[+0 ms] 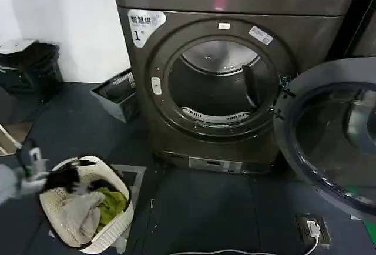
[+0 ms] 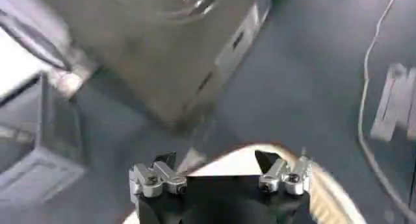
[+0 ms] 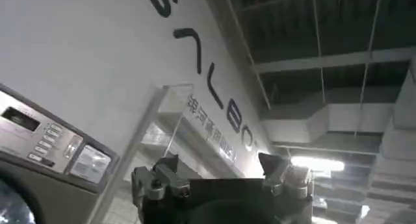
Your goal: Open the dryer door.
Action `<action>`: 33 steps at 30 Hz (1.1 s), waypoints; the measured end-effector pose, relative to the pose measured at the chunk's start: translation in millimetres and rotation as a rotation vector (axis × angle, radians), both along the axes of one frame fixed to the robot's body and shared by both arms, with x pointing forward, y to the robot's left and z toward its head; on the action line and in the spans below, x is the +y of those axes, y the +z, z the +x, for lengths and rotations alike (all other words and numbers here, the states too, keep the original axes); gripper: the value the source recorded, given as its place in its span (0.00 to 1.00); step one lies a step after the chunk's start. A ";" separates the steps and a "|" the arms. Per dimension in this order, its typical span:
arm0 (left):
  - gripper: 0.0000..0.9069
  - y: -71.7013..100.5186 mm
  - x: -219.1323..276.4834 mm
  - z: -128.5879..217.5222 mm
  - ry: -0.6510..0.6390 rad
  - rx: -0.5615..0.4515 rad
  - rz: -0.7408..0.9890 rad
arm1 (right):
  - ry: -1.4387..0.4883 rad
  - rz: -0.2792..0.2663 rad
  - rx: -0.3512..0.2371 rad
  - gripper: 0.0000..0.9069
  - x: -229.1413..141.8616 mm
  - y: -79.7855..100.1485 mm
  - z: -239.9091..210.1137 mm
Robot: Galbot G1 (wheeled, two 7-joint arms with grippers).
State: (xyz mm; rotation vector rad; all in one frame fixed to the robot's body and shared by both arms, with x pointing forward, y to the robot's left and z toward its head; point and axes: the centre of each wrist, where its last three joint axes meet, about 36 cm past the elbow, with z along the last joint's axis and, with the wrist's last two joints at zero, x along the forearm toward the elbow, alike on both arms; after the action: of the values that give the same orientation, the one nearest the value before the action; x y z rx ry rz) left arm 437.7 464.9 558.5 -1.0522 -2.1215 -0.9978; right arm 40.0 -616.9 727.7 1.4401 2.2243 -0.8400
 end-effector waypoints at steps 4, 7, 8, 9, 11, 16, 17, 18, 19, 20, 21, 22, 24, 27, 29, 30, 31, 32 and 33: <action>1.00 1.4 11.4 -3.2 0.003 0.027 0.075 | 0.008 -0.005 -0.002 1.00 -3.3 1.3 2.7; 1.00 1.9 21.7 -4.3 -0.001 0.042 0.123 | 0.015 -0.008 -0.002 1.00 -3.4 2.9 5.4; 1.00 2.3 25.1 -4.3 -0.001 0.047 0.133 | 0.017 -0.008 -0.001 1.00 -3.4 3.0 5.8; 1.00 2.4 28.4 -4.5 -0.008 0.045 0.147 | 0.017 -0.009 0.001 1.00 -2.9 3.4 6.0; 1.00 2.0 31.3 -4.9 -0.008 0.042 0.178 | 0.024 -0.007 0.000 1.00 -1.2 4.7 6.3; 1.00 -6.4 34.0 -7.1 0.011 0.054 0.223 | 0.030 -0.006 0.002 1.00 1.4 5.8 5.6; 1.00 -7.6 34.2 -7.3 0.020 0.055 0.227 | 0.029 -0.006 0.003 1.00 1.4 5.7 5.4; 1.00 -8.0 34.5 -7.3 0.022 0.055 0.230 | 0.029 -0.007 0.004 1.00 2.0 5.6 5.1; 1.00 -8.3 35.6 -7.1 0.024 0.055 0.235 | 0.029 -0.007 0.006 1.00 2.8 5.4 5.0; 1.00 -8.6 36.1 -7.2 0.024 0.056 0.236 | 0.028 -0.007 0.007 1.00 3.2 5.0 4.8; 1.00 -9.2 36.4 -7.7 0.020 0.059 0.238 | 0.025 -0.008 0.009 1.00 3.5 4.8 4.6; 1.00 -9.2 37.1 -8.0 0.011 0.064 0.242 | 0.020 -0.011 0.013 1.00 3.4 4.4 4.3; 1.00 -9.0 37.7 -7.9 0.004 0.069 0.240 | 0.014 -0.012 0.018 1.00 3.3 3.9 3.4; 1.00 -9.3 41.1 -7.5 -0.010 0.073 0.253 | 0.011 -0.013 0.018 1.00 3.3 4.3 2.3; 1.00 -9.2 42.1 -7.3 -0.023 0.076 0.262 | 0.010 -0.014 0.018 1.00 3.2 4.4 2.0; 1.00 -9.0 42.5 -7.1 -0.026 0.074 0.267 | 0.009 -0.013 0.019 1.00 3.2 4.4 1.9; 1.00 -8.8 42.9 -7.0 -0.028 0.072 0.270 | 0.008 -0.014 0.019 1.00 3.2 4.3 1.9; 1.00 -8.8 42.9 -7.0 -0.028 0.072 0.271 | 0.007 -0.013 0.021 1.00 3.1 3.6 1.7; 1.00 -8.8 43.0 -7.1 -0.030 0.070 0.272 | 0.007 -0.012 0.021 1.00 3.2 3.1 1.9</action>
State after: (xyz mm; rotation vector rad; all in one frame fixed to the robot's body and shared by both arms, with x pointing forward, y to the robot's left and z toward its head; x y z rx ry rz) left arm 430.6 507.9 549.7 -0.9712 -1.8551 -1.2062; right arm 41.9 -613.7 730.8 1.4239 2.2341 -0.8691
